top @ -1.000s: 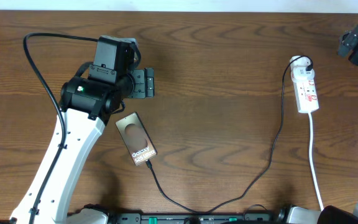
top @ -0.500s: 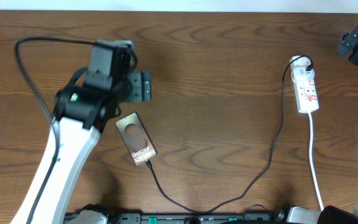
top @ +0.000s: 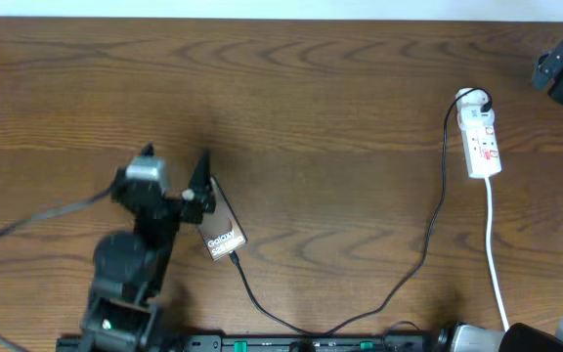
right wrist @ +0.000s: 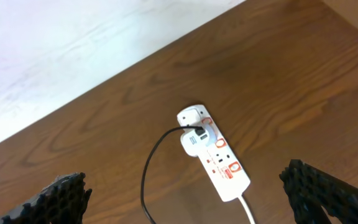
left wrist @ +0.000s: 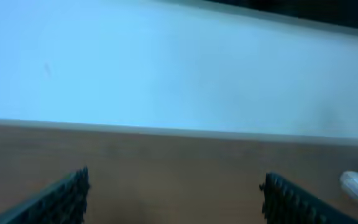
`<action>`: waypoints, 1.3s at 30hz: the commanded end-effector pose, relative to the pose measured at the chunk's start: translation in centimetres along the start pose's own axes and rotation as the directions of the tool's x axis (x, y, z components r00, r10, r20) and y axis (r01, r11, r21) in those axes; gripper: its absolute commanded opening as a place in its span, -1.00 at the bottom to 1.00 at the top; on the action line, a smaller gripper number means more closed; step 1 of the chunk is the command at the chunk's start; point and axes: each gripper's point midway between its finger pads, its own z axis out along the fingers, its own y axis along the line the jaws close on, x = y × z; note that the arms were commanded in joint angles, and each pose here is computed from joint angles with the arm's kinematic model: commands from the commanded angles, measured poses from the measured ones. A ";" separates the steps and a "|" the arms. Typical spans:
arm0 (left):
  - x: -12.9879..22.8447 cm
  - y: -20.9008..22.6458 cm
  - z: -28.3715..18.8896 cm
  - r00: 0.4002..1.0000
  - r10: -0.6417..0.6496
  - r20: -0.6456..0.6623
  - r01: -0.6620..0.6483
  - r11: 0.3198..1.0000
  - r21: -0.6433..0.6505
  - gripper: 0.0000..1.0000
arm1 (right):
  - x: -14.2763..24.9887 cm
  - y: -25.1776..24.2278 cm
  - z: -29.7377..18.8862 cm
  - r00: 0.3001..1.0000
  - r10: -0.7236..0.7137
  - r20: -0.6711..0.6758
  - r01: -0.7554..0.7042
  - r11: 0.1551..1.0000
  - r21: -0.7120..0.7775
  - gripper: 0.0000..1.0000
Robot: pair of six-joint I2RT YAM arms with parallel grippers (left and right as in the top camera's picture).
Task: Plug charger to phone and switch on socket
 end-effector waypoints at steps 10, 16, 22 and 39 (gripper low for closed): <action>2.7 4.5 -4.8 0.973 0.056 0.223 -0.042 0.997 -0.068 0.74 | 0.0 0.0 -0.5 1.000 0.010 0.010 -0.010 1.000 0.001 0.99; 5.8 5.9 -4.4 0.986 0.039 0.160 -0.022 0.994 -0.106 0.74 | 0.0 0.0 -0.5 1.000 0.009 0.010 -0.009 1.000 0.001 0.99; 10.3 8.8 -4.6 0.997 -0.081 0.009 0.081 0.964 -0.253 0.74 | 0.0 0.0 -0.5 1.000 0.009 0.010 -0.009 1.000 0.001 0.99; 12.9 9.7 -5.0 0.992 0.003 -0.124 -0.040 0.954 -0.299 0.74 | 0.0 0.0 -0.5 1.000 0.009 0.010 -0.009 1.000 0.001 0.99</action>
